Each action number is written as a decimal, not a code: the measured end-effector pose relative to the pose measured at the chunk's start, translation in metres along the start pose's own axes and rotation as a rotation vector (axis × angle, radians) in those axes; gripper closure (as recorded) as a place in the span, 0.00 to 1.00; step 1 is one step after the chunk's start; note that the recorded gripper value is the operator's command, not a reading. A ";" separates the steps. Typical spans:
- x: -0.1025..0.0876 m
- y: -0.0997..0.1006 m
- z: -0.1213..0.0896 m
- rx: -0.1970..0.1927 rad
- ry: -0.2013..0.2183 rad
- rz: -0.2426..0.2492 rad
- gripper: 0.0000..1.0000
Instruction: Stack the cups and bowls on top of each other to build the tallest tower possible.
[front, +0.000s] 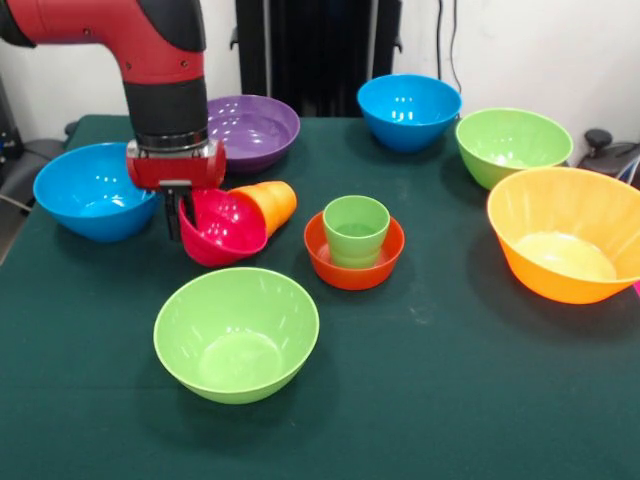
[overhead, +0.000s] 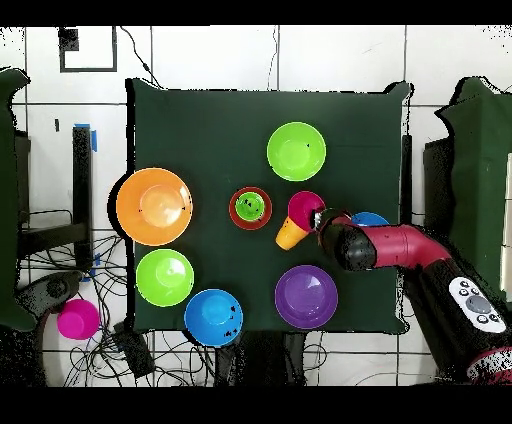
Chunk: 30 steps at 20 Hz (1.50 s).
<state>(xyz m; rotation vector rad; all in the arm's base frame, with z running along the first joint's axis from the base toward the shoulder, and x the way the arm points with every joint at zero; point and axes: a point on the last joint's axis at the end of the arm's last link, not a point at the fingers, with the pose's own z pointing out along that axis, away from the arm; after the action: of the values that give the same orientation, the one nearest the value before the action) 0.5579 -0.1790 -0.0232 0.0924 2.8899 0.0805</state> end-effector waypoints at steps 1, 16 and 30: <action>0.005 -0.001 -0.003 0.001 0.007 0.000 1.00; 0.027 -0.013 -0.012 0.016 0.039 0.018 1.00; 0.010 -0.019 -0.088 0.024 0.000 0.077 1.00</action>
<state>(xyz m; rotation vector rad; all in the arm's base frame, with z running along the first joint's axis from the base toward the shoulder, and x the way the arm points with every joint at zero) 0.5252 -0.2012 0.0587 0.2083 2.8876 0.0601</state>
